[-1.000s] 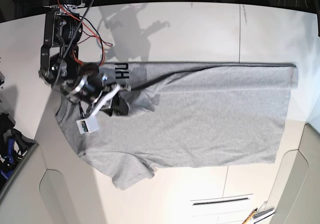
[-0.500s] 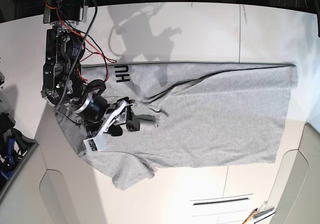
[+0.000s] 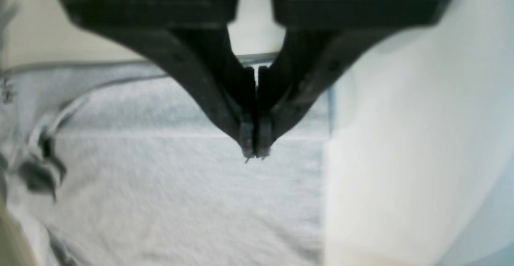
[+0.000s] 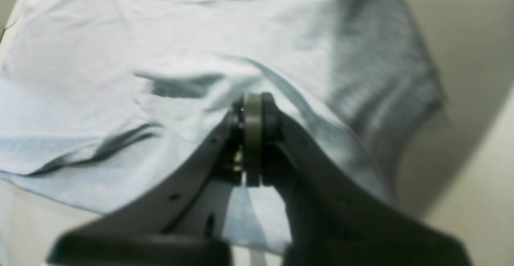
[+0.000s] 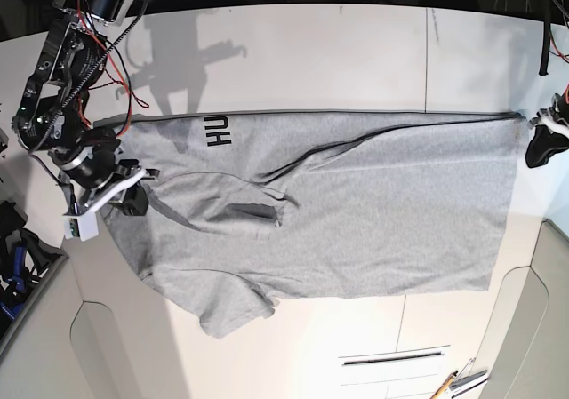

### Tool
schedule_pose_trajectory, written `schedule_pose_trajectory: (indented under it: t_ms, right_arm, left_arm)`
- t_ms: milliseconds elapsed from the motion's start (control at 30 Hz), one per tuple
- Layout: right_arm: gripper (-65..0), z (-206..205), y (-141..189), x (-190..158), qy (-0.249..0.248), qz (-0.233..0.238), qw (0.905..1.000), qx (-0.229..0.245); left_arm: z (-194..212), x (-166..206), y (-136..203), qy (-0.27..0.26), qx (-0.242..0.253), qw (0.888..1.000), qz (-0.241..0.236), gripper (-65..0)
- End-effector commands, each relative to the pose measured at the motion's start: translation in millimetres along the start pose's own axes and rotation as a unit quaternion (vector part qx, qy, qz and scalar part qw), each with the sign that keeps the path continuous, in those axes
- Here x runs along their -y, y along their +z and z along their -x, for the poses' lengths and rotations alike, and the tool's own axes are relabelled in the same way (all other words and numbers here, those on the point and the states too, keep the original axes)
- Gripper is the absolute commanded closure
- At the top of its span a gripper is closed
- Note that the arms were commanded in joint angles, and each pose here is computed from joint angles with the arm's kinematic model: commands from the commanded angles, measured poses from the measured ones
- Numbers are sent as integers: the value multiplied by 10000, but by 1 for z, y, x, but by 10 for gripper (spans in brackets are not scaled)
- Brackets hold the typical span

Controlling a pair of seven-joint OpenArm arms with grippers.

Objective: Fold the T-shirt properly
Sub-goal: 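Move the right gripper to the shirt edge near the collar and grasp, then drag the shirt further toward the robot base with both grippers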

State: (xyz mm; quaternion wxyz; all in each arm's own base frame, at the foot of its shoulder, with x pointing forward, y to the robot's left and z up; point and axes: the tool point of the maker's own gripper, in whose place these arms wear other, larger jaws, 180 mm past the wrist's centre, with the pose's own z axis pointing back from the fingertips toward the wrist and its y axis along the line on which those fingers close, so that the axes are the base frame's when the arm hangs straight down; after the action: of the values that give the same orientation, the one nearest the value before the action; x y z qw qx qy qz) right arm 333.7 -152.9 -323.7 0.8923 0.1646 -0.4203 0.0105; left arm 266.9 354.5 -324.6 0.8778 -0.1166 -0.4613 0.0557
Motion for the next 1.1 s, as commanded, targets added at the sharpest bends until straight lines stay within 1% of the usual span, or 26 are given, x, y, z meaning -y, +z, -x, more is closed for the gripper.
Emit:
schedule_pose_trajectory:
  t_ms: [0,67,167,267,400,567,700,800,900,1000,1067]
  right_arm:
    - [0,-10,5,3,85,19,9998,185]
    - [0,3,7,12,106,139,9998,46]
    - [0,21,11,29,221,435,9988,-101]
    - [0,39,9,44,272,659,9969,-327]
    - [0,70,-1,55,19,661,9949,-763]
    - [0,118,-9,63,-379,617,9872,-1422]
    - [0,131,-1,60,-475,512,9842,-1629]
    - [0,139,15,61,-350,447,9812,-1842]
    - [0,143,33,67,-126,579,9799,-1906]
    - [0,150,52,72,58,706,9773,-1998]
    - [0,157,63,74,83,788,9754,-2060]
  left_arm:
    - [-24,7,-1,-372,201,9991,91,0]
    - [-16,12,-12,-767,-99,9970,9,0]
    - [0,10,-24,-1272,-495,9903,-251,0]
    - [15,3,-34,-1521,-777,9832,-647,0]
    - [40,-2,-41,-1724,-1231,9725,-970,0]
    - [77,-18,-40,-1623,-1866,9619,-1162,0]
    - [91,-24,-32,-1552,-2049,9587,-1221,0]
    - [107,-28,-20,-1341,-2180,9590,-1219,0]
    - [122,-34,-3,-1151,-2312,9585,-1208,0]
    - [129,-40,16,-867,-2284,9625,-1177,0]
    - [134,-41,30,-583,-2299,9652,-1101,0]
